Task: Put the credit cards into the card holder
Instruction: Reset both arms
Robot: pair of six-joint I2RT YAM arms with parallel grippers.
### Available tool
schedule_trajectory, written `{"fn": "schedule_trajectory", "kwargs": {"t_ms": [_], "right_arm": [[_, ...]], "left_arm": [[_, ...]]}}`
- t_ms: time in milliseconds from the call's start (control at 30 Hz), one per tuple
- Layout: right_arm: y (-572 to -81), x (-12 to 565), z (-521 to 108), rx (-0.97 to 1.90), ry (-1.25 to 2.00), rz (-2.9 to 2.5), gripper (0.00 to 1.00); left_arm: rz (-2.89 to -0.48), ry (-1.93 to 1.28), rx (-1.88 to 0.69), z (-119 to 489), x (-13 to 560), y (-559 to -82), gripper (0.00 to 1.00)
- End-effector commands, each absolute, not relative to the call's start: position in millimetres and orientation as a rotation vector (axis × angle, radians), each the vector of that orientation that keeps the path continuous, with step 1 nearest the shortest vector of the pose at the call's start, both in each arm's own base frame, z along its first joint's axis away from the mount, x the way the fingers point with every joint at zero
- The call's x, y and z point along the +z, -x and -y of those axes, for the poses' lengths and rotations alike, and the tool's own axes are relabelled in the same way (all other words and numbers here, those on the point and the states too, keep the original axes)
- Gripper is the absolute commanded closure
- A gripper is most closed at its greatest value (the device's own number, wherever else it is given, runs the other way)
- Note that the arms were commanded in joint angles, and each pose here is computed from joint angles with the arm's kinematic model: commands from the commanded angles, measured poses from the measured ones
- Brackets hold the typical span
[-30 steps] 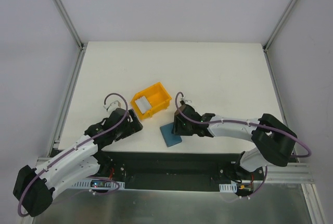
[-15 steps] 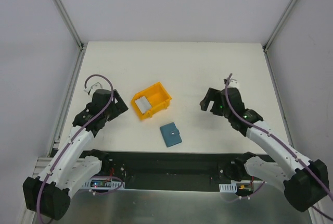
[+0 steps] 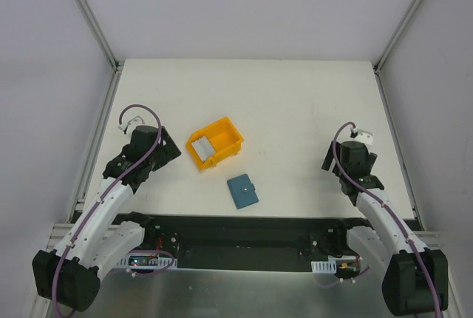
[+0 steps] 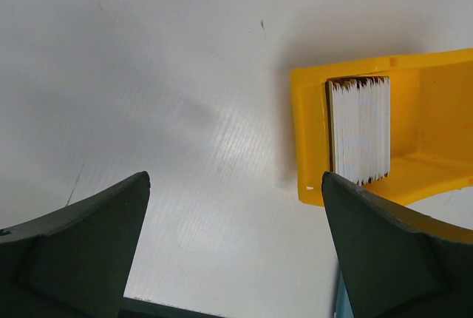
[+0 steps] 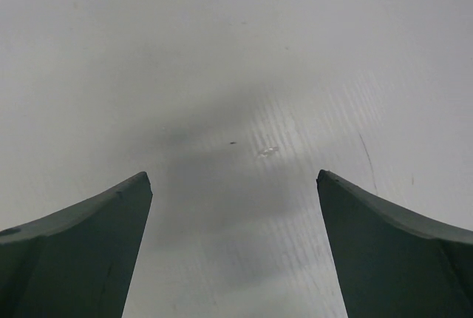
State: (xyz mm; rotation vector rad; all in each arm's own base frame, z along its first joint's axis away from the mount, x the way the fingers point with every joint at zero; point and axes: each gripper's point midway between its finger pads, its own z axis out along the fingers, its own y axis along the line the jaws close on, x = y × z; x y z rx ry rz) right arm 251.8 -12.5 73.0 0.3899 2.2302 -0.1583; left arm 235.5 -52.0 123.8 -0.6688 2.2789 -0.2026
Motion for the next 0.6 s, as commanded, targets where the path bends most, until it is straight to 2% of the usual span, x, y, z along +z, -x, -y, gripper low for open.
{"fn": "schedule_trajectory", "kwargs": {"t_ms": [0,400,567], "right_arm": [[-273,88,39,-0.303,-0.368,-2.033,0.04],[-340,99,54,-0.344,-0.320,-1.827,0.04],[-357,87,31,-0.256,-0.169,-1.852,0.04]], "left_arm": [[-2.258,0.653,-0.150,42,127,-235,0.01],[-2.261,0.621,-0.193,50,123,-239,0.01],[-2.221,0.618,-0.205,49,127,-243,0.01]]}}
